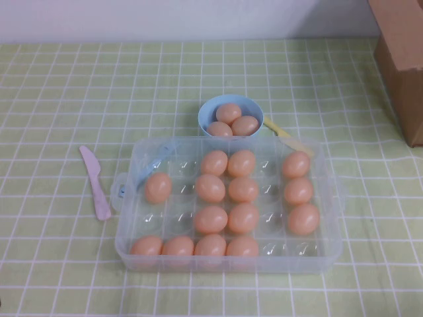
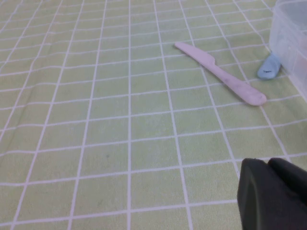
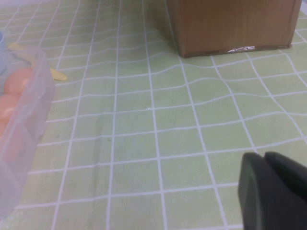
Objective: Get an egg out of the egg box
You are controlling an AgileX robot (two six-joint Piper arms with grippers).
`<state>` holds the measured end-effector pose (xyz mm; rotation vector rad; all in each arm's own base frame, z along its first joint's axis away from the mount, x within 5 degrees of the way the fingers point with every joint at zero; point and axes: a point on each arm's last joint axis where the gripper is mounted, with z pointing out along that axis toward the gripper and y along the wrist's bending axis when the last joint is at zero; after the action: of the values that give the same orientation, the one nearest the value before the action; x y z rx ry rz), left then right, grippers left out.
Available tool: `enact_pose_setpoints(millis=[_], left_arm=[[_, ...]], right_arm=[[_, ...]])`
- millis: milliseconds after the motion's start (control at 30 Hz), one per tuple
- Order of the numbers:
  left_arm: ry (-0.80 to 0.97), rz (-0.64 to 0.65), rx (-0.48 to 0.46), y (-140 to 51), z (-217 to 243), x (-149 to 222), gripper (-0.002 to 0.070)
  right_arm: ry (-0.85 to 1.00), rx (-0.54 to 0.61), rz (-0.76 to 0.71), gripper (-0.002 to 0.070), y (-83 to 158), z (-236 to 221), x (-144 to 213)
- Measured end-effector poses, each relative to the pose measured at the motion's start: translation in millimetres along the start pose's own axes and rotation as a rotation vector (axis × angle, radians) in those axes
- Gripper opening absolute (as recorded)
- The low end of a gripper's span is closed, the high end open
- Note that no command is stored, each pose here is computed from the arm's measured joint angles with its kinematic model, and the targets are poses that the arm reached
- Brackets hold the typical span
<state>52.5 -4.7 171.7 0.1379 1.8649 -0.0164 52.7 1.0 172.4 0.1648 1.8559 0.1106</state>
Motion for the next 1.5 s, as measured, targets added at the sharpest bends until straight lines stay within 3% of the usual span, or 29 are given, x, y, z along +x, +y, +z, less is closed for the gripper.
enact_pose_setpoints(millis=[967, 1200, 1233, 1400, 1500], left_arm=[[0.0, 0.0, 0.0, 0.0, 0, 0, -0.0004], [0.0, 0.0, 0.0, 0.0, 0, 0, -0.0004], [0.0, 0.0, 0.0, 0.0, 0, 0, -0.0004], [0.0, 0.0, 0.0, 0.0, 0, 0, -0.0004], [0.0, 0.0, 0.0, 0.0, 0, 0, -0.0004]], right_arm=[[0.001, -0.011, 0.029, -0.0017, 1, 0, 0], [0.006, -0.128, 0.332, -0.0017, 12, -1, -1], [0.009, -0.186, 0.482, -0.0017, 16, -2, -3], [-0.001, -0.313, 0.832, -0.0017, 25, -4, -11], [-0.009, -0.333, 0.898, -0.0017, 26, -5, -13]])
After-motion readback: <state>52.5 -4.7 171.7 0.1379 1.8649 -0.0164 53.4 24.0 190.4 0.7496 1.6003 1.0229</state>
